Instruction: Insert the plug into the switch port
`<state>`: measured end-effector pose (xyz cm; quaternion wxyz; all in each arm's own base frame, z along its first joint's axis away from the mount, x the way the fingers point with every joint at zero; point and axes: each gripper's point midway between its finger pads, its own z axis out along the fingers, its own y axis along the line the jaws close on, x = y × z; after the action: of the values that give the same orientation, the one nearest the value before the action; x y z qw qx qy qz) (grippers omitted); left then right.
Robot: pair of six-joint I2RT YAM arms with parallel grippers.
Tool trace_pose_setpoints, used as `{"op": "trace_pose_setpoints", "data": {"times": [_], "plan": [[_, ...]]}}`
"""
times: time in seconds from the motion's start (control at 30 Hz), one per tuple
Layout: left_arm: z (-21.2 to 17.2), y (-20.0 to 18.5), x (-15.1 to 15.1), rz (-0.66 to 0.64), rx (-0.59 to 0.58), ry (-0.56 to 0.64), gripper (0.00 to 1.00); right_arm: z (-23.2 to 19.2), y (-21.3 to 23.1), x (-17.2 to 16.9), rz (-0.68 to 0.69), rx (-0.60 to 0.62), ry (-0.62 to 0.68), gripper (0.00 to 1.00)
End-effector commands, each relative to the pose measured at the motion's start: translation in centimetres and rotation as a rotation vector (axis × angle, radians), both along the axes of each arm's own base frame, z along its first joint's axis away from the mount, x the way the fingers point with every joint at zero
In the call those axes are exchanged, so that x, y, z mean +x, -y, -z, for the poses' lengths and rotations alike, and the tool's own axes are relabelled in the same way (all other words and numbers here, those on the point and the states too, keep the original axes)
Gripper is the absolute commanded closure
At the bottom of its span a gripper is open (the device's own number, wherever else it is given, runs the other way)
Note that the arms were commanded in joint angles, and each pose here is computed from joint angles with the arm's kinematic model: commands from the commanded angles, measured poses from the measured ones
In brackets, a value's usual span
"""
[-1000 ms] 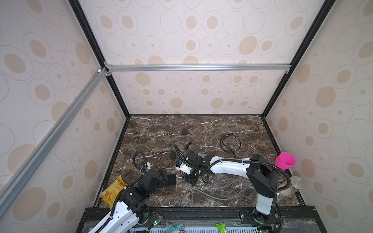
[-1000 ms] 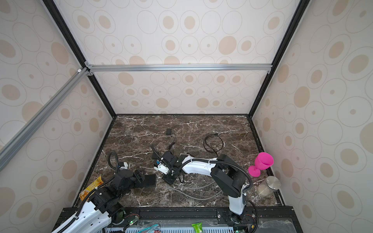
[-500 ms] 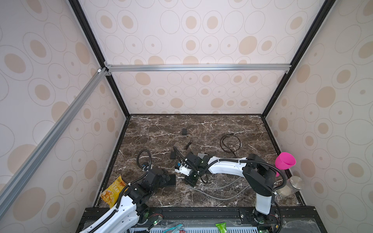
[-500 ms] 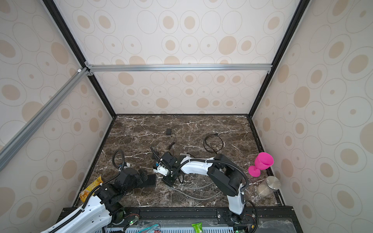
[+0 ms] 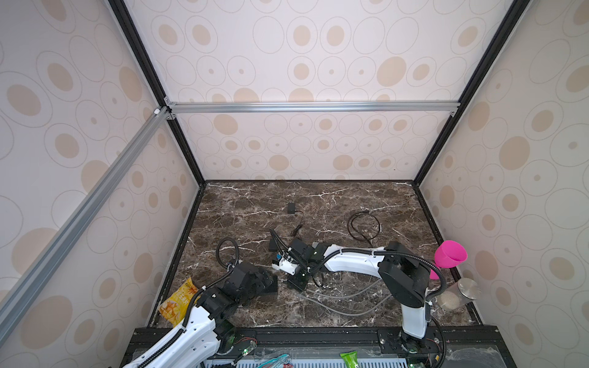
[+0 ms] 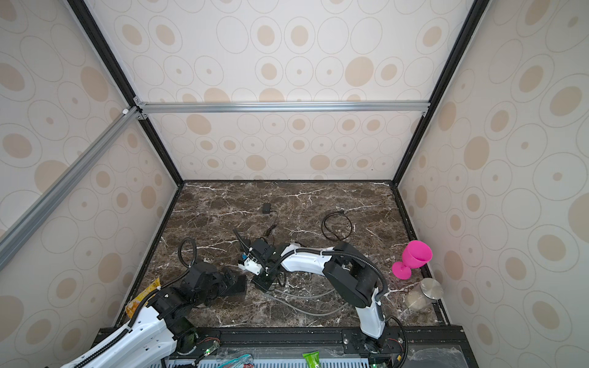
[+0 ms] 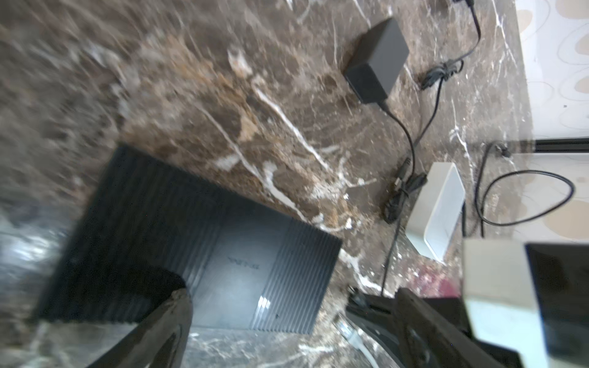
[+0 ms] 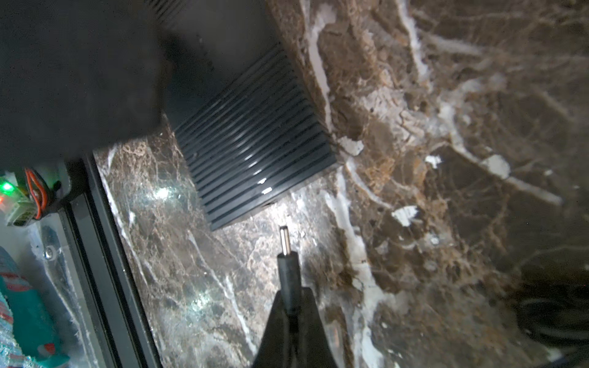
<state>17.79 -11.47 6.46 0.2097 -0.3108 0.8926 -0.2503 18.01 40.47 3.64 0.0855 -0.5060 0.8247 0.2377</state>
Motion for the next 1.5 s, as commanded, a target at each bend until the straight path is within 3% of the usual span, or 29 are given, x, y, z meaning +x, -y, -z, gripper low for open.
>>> {"op": "trace_pose_setpoints", "data": {"times": [0.0, 0.2, 0.5, 0.97, 1.47], "plan": [[1.8, -0.1, -2.2, -0.018, -0.036, -0.123, 0.02, 0.1, -0.3, -0.4, 0.001, -0.013, -0.02, 1.0], [4.0, 0.3, -3.3, -0.013, -0.075, -0.18, 0.02, 0.5, -0.3, -0.1, 0.024, -0.03, -0.026, 1.0], [3.6, 0.9, -3.3, 0.012, -0.095, -0.183, 0.02, 0.3, -0.1, 0.3, 0.064, -0.034, -0.026, 1.0], [-0.2, 2.1, -2.8, 0.075, -0.156, -0.112, 0.02, 0.6, -0.1, 0.4, 0.084, -0.031, -0.029, 1.0], [6.8, 1.6, -4.6, 0.08, -0.13, -0.207, 0.02, 0.5, -0.2, 0.4, 0.098, -0.021, -0.035, 1.0]]}}
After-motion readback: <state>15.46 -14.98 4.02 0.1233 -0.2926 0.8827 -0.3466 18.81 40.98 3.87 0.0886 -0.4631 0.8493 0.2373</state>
